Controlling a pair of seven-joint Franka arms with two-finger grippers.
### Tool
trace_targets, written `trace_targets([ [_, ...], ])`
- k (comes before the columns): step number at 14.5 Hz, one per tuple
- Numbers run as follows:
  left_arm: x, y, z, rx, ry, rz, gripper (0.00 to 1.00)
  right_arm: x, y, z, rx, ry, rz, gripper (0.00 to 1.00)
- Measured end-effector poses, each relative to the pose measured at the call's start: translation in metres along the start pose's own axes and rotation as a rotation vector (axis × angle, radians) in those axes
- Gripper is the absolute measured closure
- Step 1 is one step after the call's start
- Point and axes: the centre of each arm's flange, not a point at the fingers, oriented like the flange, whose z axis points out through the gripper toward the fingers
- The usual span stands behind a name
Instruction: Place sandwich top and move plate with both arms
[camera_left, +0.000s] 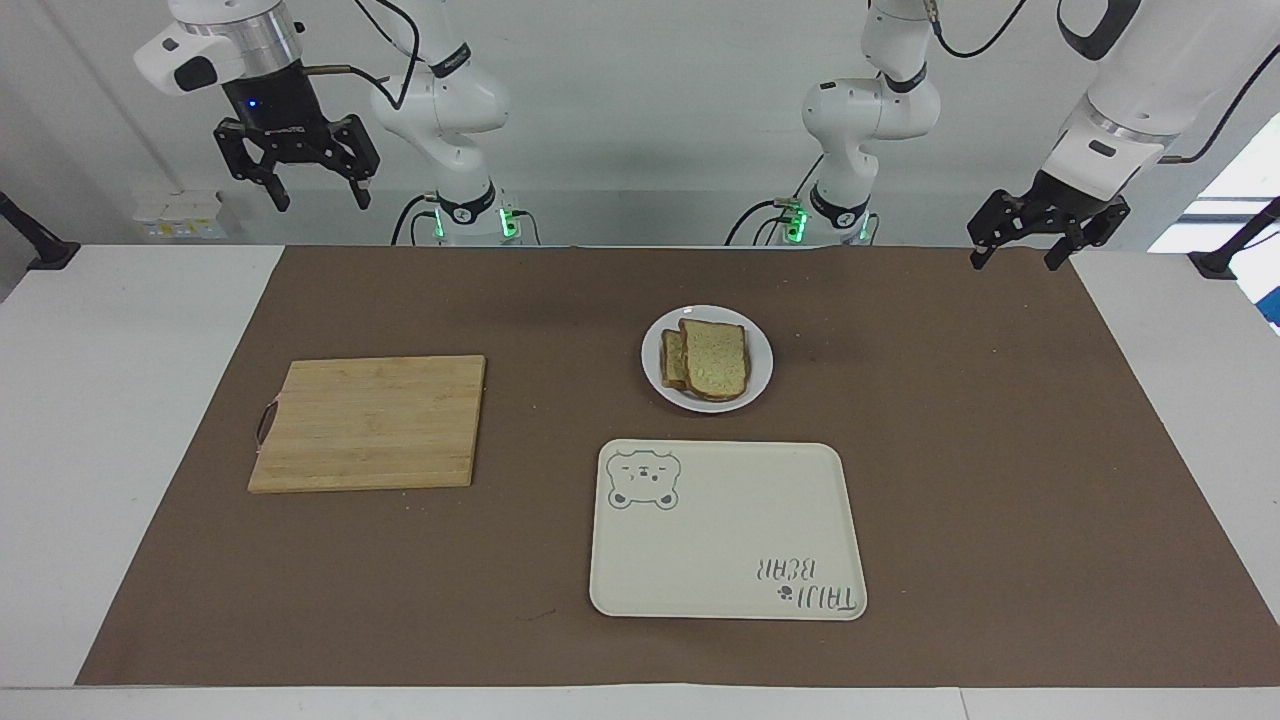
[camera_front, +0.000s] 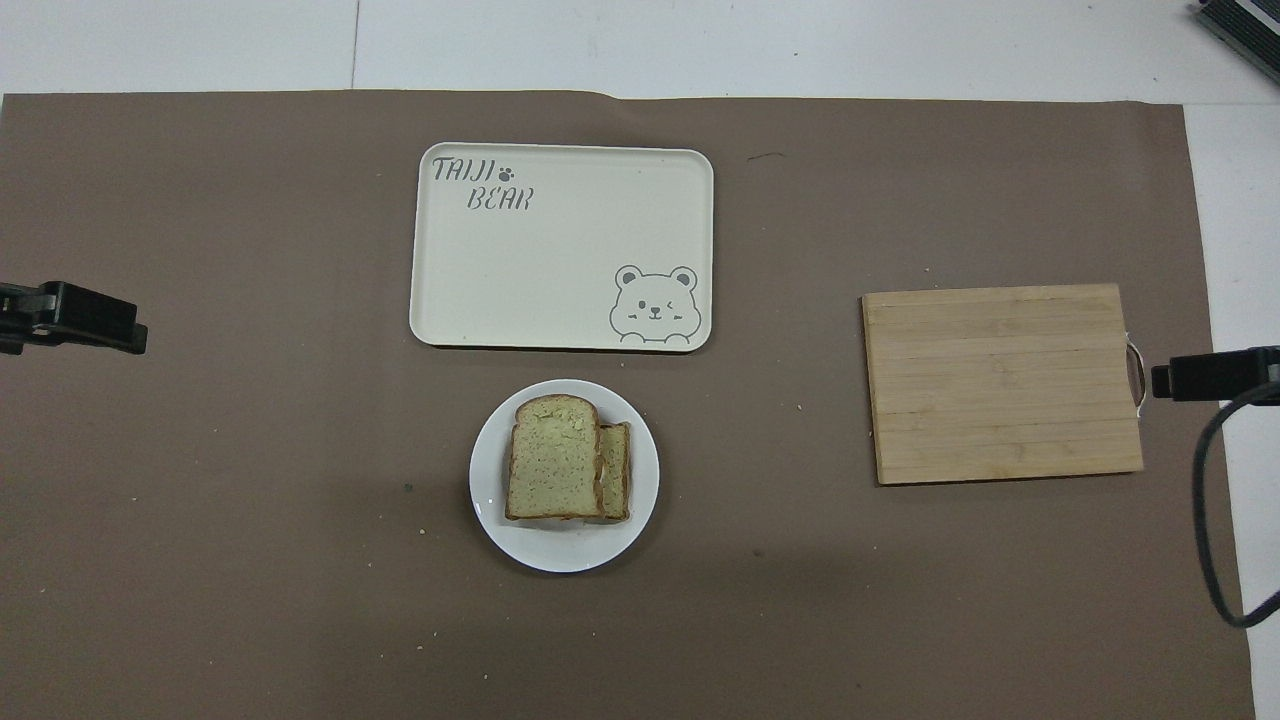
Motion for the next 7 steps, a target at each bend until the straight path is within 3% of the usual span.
trace_targets([
  [7,0.0,0.0,0.0,0.0,0.0,0.0,0.0,-0.001,0.009,-0.001,0.001,0.002,0.016,0.0],
])
